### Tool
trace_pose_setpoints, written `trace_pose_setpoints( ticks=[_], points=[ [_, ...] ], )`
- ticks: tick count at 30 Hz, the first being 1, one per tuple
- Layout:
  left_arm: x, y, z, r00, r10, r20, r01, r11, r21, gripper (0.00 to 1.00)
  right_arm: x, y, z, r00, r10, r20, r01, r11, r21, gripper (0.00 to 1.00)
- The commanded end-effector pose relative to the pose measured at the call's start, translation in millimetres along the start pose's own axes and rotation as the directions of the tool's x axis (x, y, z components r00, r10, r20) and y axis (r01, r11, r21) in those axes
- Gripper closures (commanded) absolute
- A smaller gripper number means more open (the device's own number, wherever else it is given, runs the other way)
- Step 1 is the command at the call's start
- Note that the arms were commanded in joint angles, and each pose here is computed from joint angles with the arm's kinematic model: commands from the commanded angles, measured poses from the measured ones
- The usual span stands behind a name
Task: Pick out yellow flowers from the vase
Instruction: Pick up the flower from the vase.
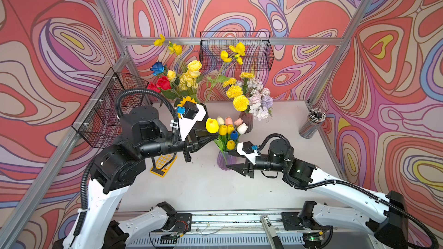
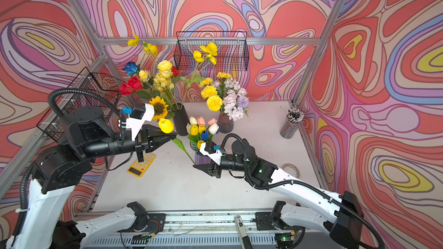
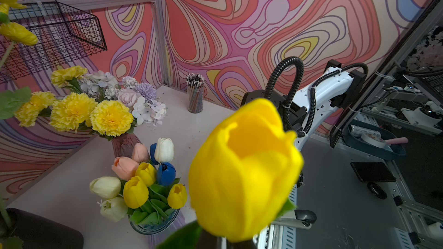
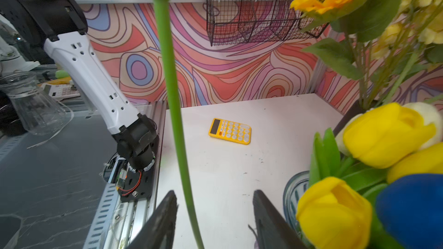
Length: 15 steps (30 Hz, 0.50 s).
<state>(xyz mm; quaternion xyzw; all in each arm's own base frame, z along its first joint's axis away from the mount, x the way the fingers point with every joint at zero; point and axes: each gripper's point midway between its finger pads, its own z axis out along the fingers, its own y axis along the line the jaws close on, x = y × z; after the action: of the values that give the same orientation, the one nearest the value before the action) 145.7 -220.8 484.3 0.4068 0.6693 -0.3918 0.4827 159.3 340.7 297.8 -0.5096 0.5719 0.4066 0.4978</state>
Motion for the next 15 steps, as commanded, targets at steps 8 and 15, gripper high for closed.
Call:
trace_pose_setpoints(
  ticks=[8,15],
  points=[
    [10.9,-10.5,12.9,1.0,-0.004,-0.019,0.006,0.993,0.116,1.0,-1.3,22.5,1.3,0.999,0.038,0.013,-0.036,0.991,-0.131,0.53],
    [22.8,-8.5,25.5,1.0,0.014,0.003,-0.015,0.988,0.156,1.0,-3.0,26.7,1.4,0.997,0.071,0.019,-0.067,0.985,-0.159,0.6]
  ],
)
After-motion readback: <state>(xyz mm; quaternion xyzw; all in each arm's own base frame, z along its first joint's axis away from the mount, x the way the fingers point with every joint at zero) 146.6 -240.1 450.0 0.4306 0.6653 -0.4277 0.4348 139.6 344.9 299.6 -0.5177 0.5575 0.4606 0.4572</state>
